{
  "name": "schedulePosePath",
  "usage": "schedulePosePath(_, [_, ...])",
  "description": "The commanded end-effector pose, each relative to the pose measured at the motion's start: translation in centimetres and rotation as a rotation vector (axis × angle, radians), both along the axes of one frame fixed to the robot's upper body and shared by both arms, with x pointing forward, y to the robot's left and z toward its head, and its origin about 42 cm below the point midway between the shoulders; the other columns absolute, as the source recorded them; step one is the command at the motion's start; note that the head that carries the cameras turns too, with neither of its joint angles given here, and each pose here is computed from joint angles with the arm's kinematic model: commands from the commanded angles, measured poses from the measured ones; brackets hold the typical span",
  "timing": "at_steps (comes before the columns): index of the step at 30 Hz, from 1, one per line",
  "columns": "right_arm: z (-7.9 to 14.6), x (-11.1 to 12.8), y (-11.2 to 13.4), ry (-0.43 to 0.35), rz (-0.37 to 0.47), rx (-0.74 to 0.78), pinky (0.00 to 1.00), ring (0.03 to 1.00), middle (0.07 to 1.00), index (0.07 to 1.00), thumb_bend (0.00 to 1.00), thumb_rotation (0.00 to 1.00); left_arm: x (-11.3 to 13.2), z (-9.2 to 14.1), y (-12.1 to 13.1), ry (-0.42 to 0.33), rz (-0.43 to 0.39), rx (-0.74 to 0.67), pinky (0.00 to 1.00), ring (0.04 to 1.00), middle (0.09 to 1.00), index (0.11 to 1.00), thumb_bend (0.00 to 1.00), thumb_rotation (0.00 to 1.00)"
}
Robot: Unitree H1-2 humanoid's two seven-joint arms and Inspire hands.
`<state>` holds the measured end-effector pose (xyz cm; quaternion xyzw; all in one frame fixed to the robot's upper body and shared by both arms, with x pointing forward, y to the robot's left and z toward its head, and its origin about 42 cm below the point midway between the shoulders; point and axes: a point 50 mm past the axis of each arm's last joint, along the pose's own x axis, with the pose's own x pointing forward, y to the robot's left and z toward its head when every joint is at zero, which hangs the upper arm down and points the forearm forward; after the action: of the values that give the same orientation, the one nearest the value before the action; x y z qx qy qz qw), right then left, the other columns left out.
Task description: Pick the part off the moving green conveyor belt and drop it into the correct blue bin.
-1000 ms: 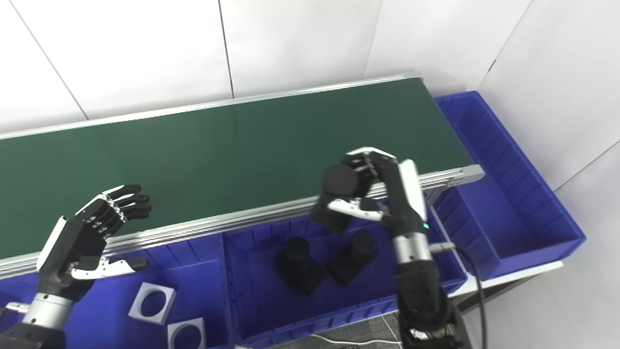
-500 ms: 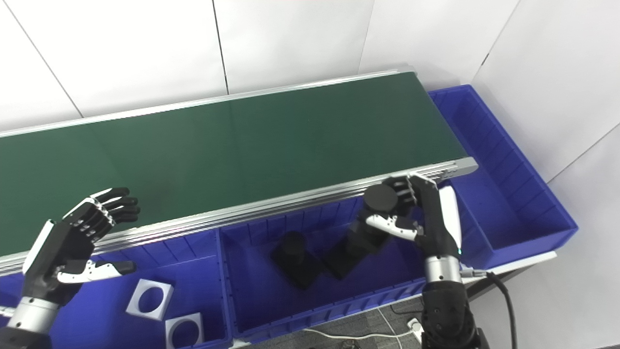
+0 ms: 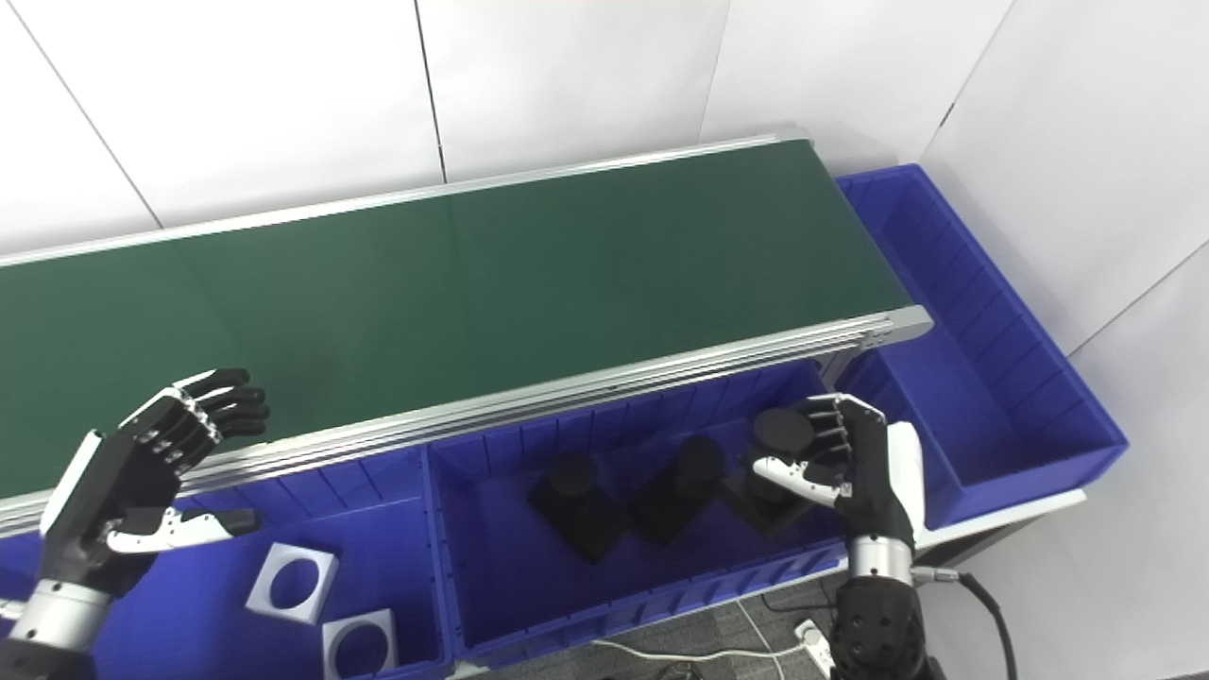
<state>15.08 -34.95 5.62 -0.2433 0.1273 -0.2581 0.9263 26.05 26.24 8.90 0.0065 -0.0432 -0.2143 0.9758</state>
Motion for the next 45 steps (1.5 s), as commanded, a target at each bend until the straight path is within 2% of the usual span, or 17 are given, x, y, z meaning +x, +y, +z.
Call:
schedulePosePath(1, [0.9, 0.6, -0.4, -0.089, 0.008, -0.05, 0.36, 0.412, 0.496, 0.507, 0.52, 0.0, 0.6, 1.8, 0.5, -0.081, -0.007, 0.011, 0.7, 0.708, 0.734, 0.76, 0.9, 0.0])
schedulePosePath(10, [0.2, 0.5, -0.7, -0.097, -0.041, -0.053, 0.37, 0.417, 0.49, 0.505, 0.52, 0.0, 0.5, 1.7, 0.6, -0.079, -0.006, 0.013, 0.69, 0.698, 0.724, 0.756, 0.91, 0.0])
schedulePosePath(16, [0.5, 0.5, -0.5, -0.105, -0.024, -0.054, 0.49, 0.449, 0.498, 0.503, 0.52, 0.0, 0.5, 1.6, 0.5, -0.071, -0.003, 0.006, 0.68, 0.69, 0.715, 0.746, 0.93, 0.0])
schedulePosePath(17, [0.5, 0.4, -0.5, -0.107, -0.011, -0.053, 0.51, 0.52, 0.564, 0.499, 0.52, 0.06, 0.5, 1.7, 0.5, -0.072, -0.003, 0.008, 0.68, 0.687, 0.712, 0.744, 0.94, 0.0])
schedulePosePath(18, [0.6, 0.4, -0.5, -0.108, 0.001, -0.055, 0.55, 0.584, 0.63, 0.6, 0.75, 0.03, 0.5, 1.7, 0.4, -0.074, -0.002, 0.01, 0.68, 0.686, 0.712, 0.744, 0.94, 0.0])
schedulePosePath(19, [0.6, 0.3, -0.5, -0.11, 0.011, -0.057, 0.57, 0.615, 0.663, 0.643, 0.84, 0.03, 0.5, 1.7, 0.4, -0.076, -0.004, 0.011, 0.68, 0.686, 0.712, 0.745, 0.93, 0.0])
schedulePosePath(21, [0.6, 0.2, -0.4, -0.116, 0.021, -0.062, 0.62, 0.684, 0.729, 0.705, 0.94, 0.06, 0.5, 1.8, 0.4, -0.077, -0.007, 0.009, 0.68, 0.687, 0.711, 0.745, 0.93, 0.0])
schedulePosePath(22, [0.6, 0.2, -0.4, -0.119, 0.026, -0.066, 0.63, 0.695, 0.739, 0.714, 0.96, 0.06, 0.5, 1.8, 0.3, -0.076, -0.009, 0.007, 0.68, 0.687, 0.711, 0.744, 0.93, 0.0])
schedulePosePath(23, [0.6, 0.1, -0.4, -0.122, 0.029, -0.069, 0.67, 0.746, 0.779, 0.744, 0.98, 0.08, 0.5, 1.8, 0.3, -0.075, -0.01, 0.005, 0.68, 0.69, 0.712, 0.745, 0.93, 0.0])
schedulePosePath(26, [0.7, 0.0, -0.4, -0.123, 0.037, -0.088, 0.73, 0.79, 0.816, 0.779, 1.0, 0.12, 0.4, 1.9, 0.2, -0.07, -0.007, 0.005, 0.68, 0.689, 0.71, 0.74, 0.93, 0.0])
schedulePosePath(35, [0.9, -0.1, -0.2, -0.123, 0.055, -0.103, 0.76, 0.809, 0.849, 0.799, 1.0, 0.17, 0.3, 2.1, 0.1, -0.067, -0.005, 0.01, 0.67, 0.685, 0.707, 0.736, 0.94, 0.0])
schedulePosePath(40, [2.0, 0.2, 0.5, -0.205, 0.11, -0.084, 0.74, 0.796, 0.846, 0.795, 1.0, 0.17, 0.1, 2.1, -0.3, -0.066, -0.007, 0.01, 0.67, 0.679, 0.701, 0.732, 0.94, 0.0])
schedulePosePath(41, [2.4, 0.3, 0.8, -0.224, 0.127, -0.075, 0.7, 0.773, 0.823, 0.786, 1.0, 0.16, 0.0, 2.1, -0.4, -0.065, -0.011, 0.006, 0.67, 0.686, 0.705, 0.738, 0.93, 0.0])
schedulePosePath(45, [5.3, 1.5, 3.2, -0.33, 0.267, -0.008, 0.61, 0.708, 0.828, 0.768, 1.0, 0.2, 0.0, 1.5, -0.9, -0.061, -0.016, 0.006, 0.67, 0.681, 0.706, 0.736, 0.94, 0.0])
